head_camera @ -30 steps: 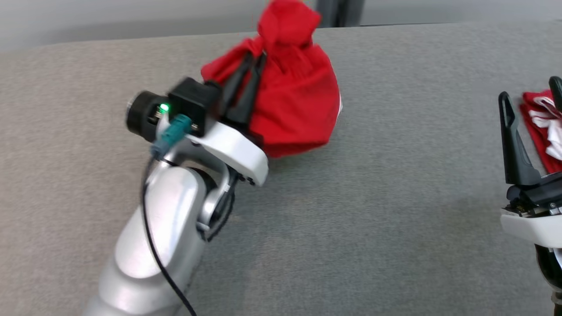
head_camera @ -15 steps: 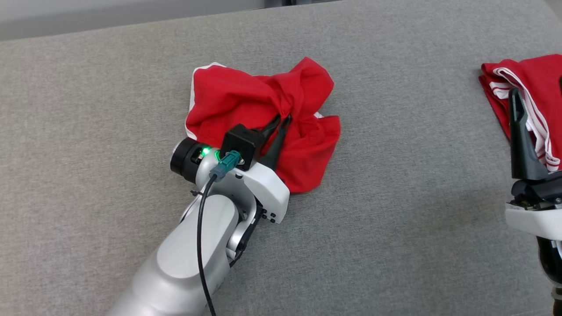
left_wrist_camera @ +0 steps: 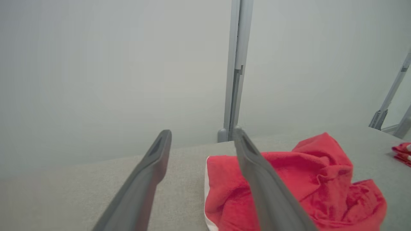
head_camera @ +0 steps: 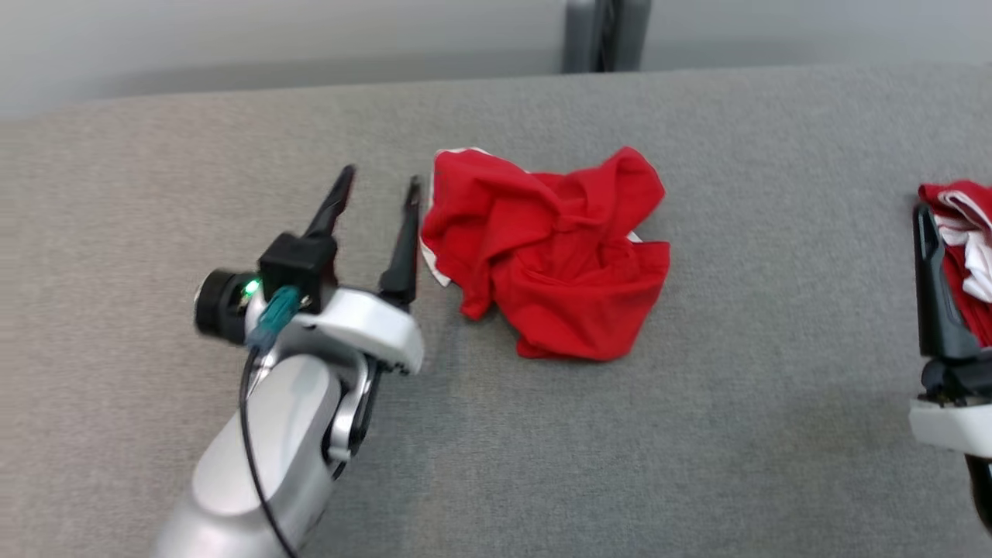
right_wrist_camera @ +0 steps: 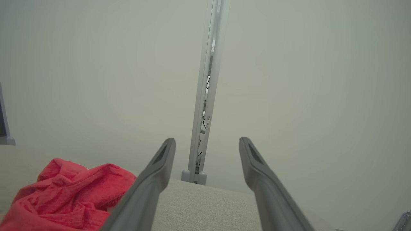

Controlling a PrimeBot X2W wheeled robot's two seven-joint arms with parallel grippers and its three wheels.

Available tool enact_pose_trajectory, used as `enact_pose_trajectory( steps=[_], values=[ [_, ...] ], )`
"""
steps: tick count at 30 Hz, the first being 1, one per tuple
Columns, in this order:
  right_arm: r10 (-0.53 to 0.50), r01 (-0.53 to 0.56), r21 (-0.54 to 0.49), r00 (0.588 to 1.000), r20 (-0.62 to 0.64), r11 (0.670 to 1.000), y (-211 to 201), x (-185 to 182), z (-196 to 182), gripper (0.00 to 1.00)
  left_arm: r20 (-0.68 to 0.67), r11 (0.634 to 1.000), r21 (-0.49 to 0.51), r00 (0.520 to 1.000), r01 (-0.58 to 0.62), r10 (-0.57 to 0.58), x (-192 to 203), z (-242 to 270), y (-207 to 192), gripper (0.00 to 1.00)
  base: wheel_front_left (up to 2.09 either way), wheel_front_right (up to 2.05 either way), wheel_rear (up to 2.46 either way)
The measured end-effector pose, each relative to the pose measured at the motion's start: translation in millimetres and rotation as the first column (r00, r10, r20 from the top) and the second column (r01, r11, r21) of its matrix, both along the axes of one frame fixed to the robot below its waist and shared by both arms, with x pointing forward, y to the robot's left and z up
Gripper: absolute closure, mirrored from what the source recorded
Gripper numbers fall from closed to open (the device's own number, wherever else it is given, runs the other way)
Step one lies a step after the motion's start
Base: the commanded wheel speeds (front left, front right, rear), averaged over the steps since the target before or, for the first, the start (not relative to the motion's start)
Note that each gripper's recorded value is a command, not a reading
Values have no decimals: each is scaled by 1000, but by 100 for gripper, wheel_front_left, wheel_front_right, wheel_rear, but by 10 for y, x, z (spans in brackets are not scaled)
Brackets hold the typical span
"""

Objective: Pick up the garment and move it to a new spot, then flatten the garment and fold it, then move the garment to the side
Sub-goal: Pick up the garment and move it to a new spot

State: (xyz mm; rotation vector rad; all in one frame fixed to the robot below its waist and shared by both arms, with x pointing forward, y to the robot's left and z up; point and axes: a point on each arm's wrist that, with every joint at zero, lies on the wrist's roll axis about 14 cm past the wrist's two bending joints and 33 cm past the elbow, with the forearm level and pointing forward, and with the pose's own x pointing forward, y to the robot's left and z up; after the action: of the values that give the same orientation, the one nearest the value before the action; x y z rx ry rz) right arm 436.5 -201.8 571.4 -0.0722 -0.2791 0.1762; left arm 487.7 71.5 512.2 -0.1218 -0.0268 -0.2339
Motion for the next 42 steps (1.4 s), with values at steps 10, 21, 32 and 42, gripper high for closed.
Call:
enact_pose_trajectory(
  steps=[10, 21, 32, 42],
  values=[
    [62, -62, 24, 998, 5, 998, 261, -105, 39, 0, 98, 964, -8, 959, -267, 266, -788, 250, 893, 0, 0, 0, 0],
    [106, -105, 57, 994, -14, 993, 476, -174, -20, 0, 97, 943, -65, 939, -325, 330, -1225, 236, 979, 0, 0, 0, 0],
    [113, -111, 61, 993, -34, 992, 507, -188, -86, 0, 101, 944, -75, 940, -320, 327, -1243, 242, 997, 0, 0, 0, 0],
    [119, -117, 61, 992, -43, 991, 528, -202, -108, 0, 100, 950, -81, 946, -302, 309, -1249, 246, 929, 0, 0, 0, 0]
  ],
)
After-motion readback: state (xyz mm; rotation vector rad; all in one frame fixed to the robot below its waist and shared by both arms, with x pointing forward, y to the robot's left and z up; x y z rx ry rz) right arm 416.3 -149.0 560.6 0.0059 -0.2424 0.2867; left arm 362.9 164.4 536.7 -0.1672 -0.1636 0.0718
